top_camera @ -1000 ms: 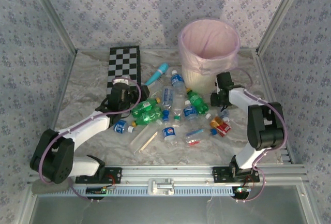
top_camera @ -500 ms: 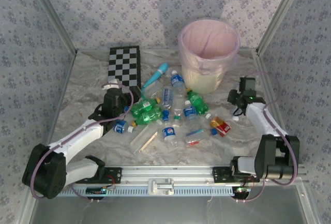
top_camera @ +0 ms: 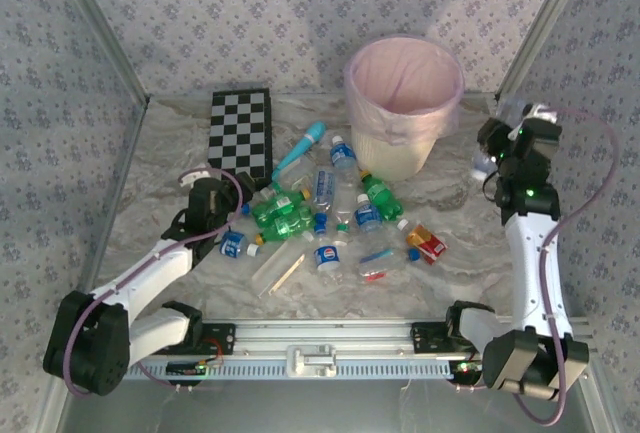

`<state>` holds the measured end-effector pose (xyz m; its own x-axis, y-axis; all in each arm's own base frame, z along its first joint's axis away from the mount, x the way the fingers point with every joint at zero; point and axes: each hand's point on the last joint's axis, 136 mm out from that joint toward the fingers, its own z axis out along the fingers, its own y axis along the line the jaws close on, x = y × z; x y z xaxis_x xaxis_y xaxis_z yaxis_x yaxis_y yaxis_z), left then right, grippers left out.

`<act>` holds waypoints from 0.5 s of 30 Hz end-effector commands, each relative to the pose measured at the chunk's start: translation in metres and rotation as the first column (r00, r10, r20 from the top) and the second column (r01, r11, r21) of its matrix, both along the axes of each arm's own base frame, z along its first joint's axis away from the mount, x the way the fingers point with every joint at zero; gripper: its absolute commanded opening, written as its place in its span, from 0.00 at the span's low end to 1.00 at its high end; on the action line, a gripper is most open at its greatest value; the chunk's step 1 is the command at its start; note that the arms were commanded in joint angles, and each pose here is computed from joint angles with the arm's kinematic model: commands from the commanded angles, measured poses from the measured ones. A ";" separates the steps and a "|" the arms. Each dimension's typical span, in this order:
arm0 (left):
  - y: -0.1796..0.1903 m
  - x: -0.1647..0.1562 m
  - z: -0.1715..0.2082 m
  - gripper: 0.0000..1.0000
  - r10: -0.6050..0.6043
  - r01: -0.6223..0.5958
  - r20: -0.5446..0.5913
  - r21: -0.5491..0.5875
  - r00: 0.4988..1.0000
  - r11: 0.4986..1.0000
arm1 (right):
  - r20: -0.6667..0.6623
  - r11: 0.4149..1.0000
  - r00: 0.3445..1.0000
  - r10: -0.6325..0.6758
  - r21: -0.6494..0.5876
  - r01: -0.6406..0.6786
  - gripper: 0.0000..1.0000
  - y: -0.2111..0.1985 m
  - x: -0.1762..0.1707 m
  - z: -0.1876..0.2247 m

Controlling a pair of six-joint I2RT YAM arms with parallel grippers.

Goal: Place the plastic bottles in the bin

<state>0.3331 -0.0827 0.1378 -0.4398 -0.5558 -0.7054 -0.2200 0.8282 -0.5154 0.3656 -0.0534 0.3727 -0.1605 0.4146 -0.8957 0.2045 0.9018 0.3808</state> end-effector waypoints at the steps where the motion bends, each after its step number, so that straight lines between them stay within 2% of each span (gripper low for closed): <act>1: 0.001 -0.002 0.011 1.00 0.003 -0.002 0.034 -0.028 0.999 1.000 | 0.154 0.993 0.981 0.114 -0.003 -0.115 0.40 0.035 0.018 0.065; 3: 0.004 -0.004 0.009 1.00 0.006 -0.005 0.032 -0.023 0.999 1.000 | 0.195 0.984 0.964 0.179 -0.036 -0.175 0.40 0.059 0.034 0.090; 7: 0.010 -0.010 0.007 1.00 0.013 -0.013 0.026 -0.013 1.000 1.000 | 0.196 0.953 0.933 0.301 -0.109 -0.284 0.40 0.108 0.070 0.118; 10: 0.014 -0.016 0.007 1.00 0.017 -0.017 0.028 -0.005 0.999 1.000 | 0.155 0.924 0.916 0.370 -0.162 -0.346 0.40 0.142 0.098 0.120; 15: 0.027 -0.027 0.006 1.00 0.048 -0.048 0.041 0.010 0.998 0.999 | 0.019 0.883 0.895 0.446 -0.172 -0.436 0.41 0.185 0.145 0.090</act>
